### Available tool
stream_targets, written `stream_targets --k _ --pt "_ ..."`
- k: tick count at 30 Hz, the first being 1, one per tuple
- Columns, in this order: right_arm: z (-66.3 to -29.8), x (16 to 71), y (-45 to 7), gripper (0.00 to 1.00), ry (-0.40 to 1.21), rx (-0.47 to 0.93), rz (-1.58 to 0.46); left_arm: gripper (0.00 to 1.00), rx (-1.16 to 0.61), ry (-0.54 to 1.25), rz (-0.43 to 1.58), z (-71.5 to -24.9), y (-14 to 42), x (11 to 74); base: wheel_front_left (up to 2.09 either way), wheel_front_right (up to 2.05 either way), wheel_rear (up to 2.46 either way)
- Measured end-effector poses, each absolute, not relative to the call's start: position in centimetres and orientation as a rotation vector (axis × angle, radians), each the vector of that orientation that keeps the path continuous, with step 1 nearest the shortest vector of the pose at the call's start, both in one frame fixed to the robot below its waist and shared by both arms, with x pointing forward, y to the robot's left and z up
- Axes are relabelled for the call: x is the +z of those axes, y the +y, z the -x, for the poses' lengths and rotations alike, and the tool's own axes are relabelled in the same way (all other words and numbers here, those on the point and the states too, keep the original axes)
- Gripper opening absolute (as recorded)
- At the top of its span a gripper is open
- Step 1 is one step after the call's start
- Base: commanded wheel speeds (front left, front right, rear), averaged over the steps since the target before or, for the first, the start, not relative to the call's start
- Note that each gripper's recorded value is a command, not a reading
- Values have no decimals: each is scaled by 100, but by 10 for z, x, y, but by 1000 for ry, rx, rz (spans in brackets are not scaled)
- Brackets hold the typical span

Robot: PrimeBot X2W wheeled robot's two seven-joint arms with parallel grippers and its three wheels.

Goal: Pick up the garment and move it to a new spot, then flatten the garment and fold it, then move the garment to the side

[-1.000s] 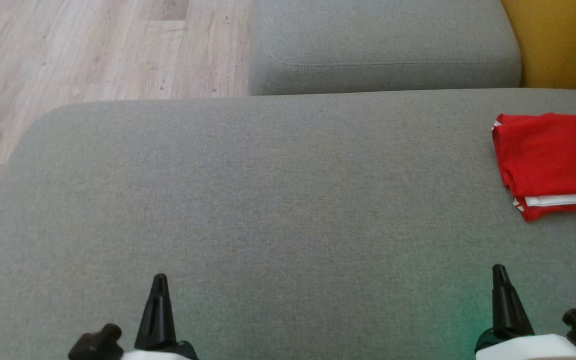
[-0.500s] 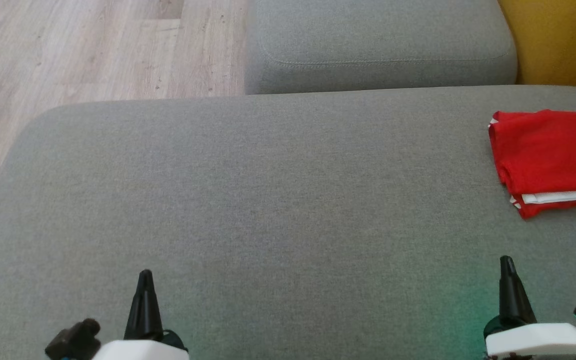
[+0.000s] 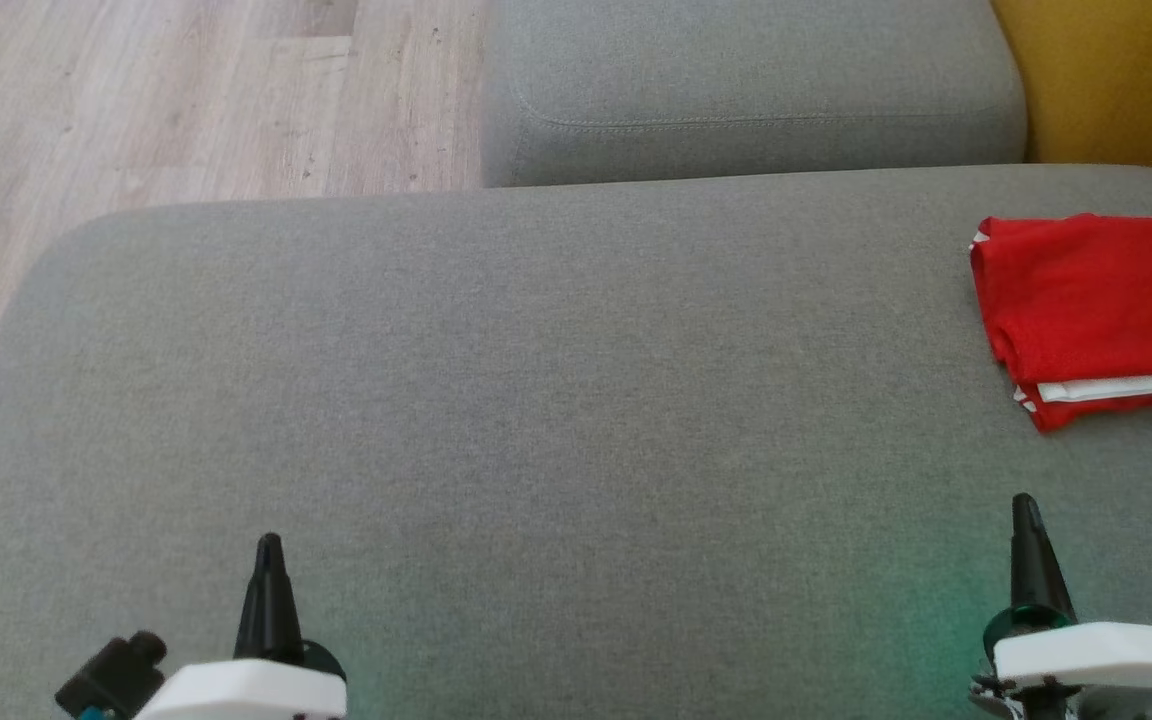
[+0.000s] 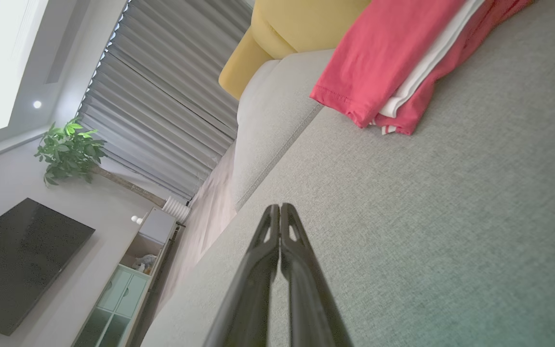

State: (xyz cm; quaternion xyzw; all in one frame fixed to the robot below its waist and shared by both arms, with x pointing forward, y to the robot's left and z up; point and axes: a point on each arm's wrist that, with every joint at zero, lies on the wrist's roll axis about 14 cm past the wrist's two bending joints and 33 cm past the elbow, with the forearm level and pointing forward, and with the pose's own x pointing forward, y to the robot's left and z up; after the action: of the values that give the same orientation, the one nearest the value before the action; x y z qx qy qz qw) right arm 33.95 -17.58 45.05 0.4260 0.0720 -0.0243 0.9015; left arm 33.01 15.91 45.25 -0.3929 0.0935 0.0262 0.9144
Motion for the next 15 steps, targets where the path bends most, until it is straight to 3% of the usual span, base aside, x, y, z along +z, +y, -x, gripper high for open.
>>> stream_targets --k 15 --pt "-348 455 -184 0 131 -81 -1054 0 68 190 996 -341 165 455 0 0 0"
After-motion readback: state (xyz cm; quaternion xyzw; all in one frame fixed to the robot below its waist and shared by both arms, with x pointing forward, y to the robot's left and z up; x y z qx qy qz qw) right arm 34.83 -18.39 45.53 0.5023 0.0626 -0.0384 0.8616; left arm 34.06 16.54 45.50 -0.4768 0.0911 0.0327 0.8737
